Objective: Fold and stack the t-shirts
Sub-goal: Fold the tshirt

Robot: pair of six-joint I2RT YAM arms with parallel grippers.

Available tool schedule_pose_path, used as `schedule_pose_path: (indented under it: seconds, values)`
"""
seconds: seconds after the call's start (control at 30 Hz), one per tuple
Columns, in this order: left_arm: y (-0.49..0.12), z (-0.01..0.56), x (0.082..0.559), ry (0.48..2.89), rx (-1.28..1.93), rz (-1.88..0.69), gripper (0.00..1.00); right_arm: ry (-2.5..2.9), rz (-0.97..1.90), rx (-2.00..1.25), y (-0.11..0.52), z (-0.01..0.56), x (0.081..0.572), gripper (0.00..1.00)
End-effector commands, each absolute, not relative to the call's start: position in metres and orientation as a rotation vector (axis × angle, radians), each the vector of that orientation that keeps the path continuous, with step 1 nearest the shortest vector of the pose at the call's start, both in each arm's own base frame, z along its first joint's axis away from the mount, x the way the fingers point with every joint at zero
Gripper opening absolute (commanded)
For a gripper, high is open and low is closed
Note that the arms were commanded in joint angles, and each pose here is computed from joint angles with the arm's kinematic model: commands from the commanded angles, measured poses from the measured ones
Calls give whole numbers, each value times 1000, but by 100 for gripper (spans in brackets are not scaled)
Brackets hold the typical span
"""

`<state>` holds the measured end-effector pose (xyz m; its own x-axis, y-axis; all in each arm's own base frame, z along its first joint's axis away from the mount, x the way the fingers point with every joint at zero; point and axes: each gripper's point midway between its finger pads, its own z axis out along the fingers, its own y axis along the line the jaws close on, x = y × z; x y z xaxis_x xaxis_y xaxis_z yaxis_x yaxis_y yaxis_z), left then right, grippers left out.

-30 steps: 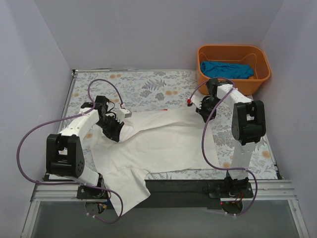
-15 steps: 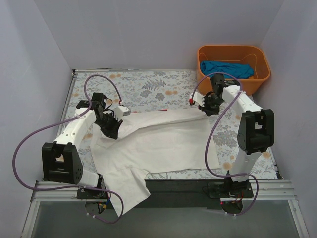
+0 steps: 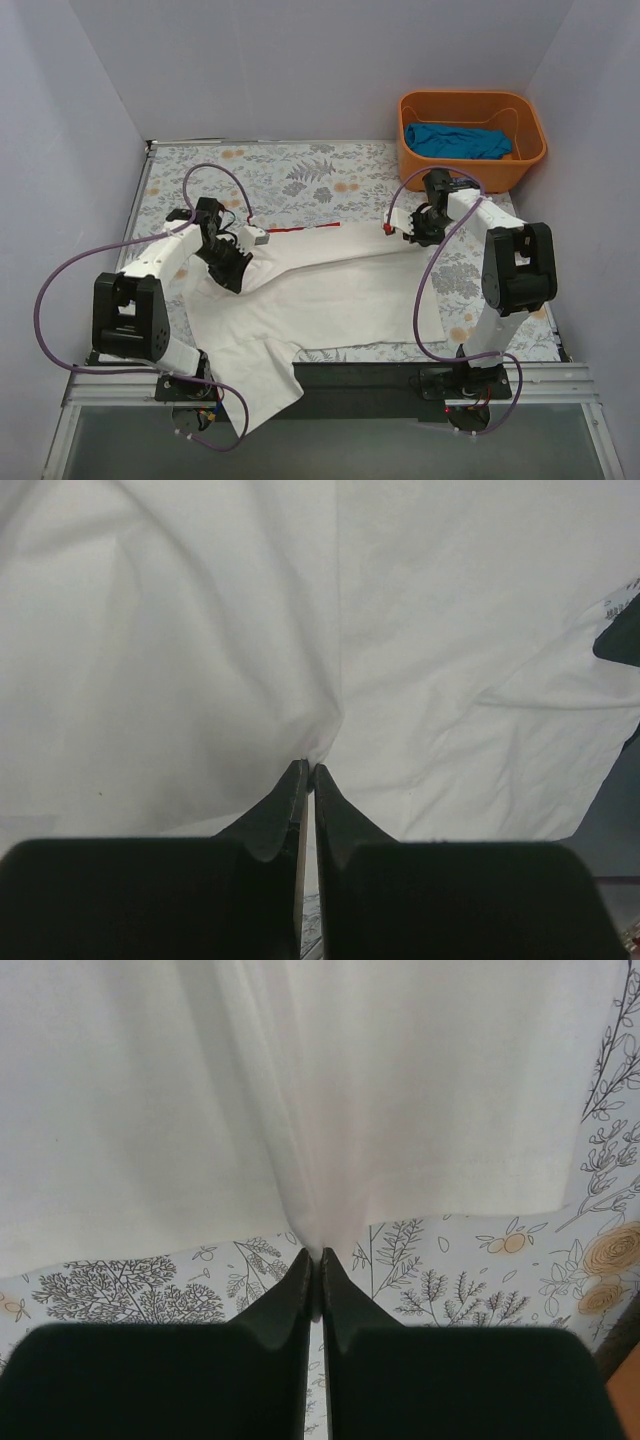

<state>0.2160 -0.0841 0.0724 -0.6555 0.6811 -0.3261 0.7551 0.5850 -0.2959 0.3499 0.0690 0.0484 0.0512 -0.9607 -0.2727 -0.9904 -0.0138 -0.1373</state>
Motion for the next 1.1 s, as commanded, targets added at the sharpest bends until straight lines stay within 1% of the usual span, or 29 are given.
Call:
schedule_pose_path:
  seconds: [0.0, 0.03, 0.1, 0.13, 0.17, 0.2, 0.23, 0.27, 0.3, 0.33, 0.37, 0.4, 0.43, 0.47, 0.5, 0.57, 0.7, 0.83, 1.07]
  values:
    - [-85, 65, 208, 2635, 1273, -598, 0, 1912, 70, -2093, 64, 58, 351, 9]
    - [-84, 65, 203, 2656, 1287, -607, 8, 1917, 72, -2107, 62, 55, 346, 16]
    - [-88, 70, 201, 2669, 1255, -657, 14, 1919, 66, -2124, 60, 59, 341, 28]
    - [-89, 80, 206, 2658, 1234, -670, 17, 1910, 54, -2118, 60, 67, 342, 38]
    - [-91, 87, 212, 2641, 1196, -678, 24, 1901, 52, -2111, 61, 73, 343, 42]
    - [-89, 95, 220, 2638, 1095, -711, 26, 1930, 77, -2086, 61, 79, 340, 50]
    - [-87, 113, 241, 2588, 1039, -687, 29, 1933, 93, -2062, 64, 87, 341, 52]
    - [-82, 117, 254, 2584, 979, -691, 34, 1912, 105, -2005, 73, 105, 355, 53]
    - [-63, 124, 272, 2600, 819, -673, 35, 1936, 133, -1974, 75, 110, 356, 55]
    - [-55, 128, 286, 2602, 734, -669, 36, 1975, 161, -1920, 80, 114, 359, 55]
    - [-45, 132, 308, 2598, 670, -647, 37, 1969, 177, -1881, 88, 121, 373, 55]
    - [-31, 132, 321, 2605, 590, -620, 39, 1991, 196, -1860, 91, 119, 378, 55]
    - [-20, 130, 337, 2612, 515, -553, 39, 2057, 236, -1817, 95, 109, 382, 54]
    - [-12, 128, 352, 2612, 475, -516, 39, 2059, 226, -1804, 100, 113, 390, 53]
    - [-2, 127, 360, 2613, 438, -483, 39, 2077, 230, -1789, 103, 111, 395, 51]
    - [14, 123, 381, 2623, 350, -411, 39, 2140, 240, -1757, 105, 98, 401, 49]
    - [35, 110, 402, 2670, 191, -376, 38, 2202, 224, -1722, 109, 83, 416, 47]
    - [47, 90, 411, 2716, 70, -371, 39, 2213, 190, -1720, 113, 68, 422, 47]
    - [36, 73, 422, 2724, 1, -489, 41, 2222, 140, -1756, 116, 50, 420, 48]
